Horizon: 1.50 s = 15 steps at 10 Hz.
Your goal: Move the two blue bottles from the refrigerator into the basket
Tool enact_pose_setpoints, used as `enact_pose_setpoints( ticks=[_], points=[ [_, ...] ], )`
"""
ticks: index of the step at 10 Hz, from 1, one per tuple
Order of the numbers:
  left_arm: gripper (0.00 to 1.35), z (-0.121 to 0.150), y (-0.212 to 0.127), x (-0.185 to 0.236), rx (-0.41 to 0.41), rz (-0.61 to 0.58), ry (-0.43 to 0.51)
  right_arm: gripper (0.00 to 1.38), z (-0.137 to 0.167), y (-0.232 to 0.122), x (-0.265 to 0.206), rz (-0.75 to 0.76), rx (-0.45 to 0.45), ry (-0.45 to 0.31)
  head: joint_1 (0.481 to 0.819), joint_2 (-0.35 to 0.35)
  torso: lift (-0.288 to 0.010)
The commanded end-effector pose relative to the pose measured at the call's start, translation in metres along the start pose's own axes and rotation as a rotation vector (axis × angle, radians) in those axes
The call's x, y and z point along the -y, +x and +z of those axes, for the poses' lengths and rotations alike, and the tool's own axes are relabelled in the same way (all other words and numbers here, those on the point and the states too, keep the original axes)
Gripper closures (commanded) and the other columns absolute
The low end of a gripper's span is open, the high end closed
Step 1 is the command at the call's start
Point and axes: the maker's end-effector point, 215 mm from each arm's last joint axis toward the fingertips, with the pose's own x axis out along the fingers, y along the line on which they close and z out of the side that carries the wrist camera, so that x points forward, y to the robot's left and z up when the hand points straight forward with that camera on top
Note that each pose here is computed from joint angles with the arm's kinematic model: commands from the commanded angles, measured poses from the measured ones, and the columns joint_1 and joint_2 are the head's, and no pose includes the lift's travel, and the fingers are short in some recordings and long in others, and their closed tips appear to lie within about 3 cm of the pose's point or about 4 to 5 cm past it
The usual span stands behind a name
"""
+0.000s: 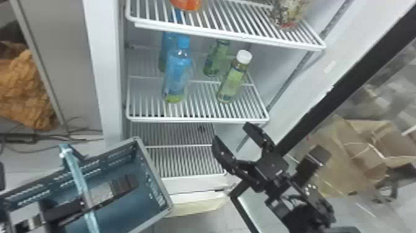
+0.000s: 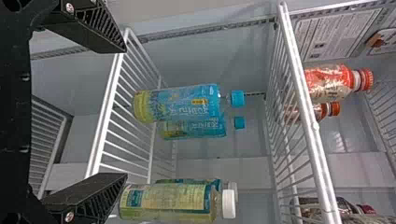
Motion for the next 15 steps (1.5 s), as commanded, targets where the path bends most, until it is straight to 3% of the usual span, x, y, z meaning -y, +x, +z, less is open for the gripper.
enact_pose_setpoints(
  ticks=[1,10,15],
  points=[
    [1.20,0.002,0.001,0.001,0.000,-0.002,0.006,0.09,0.002,0.022,-0.001,0.020,0.021,0.007,0.695,-0.309,-0.220],
    [1.20,0.006,0.002,0.003,0.003,-0.009,0.011,0.09,0.015,0.127,-0.018,0.082,0.052,0.004,0.695,-0.176,-0.220],
    [1.20,0.005,0.001,0.002,0.003,-0.008,0.006,0.10,0.011,0.163,-0.016,0.067,0.034,0.012,0.695,-0.135,-0.220]
  ],
)
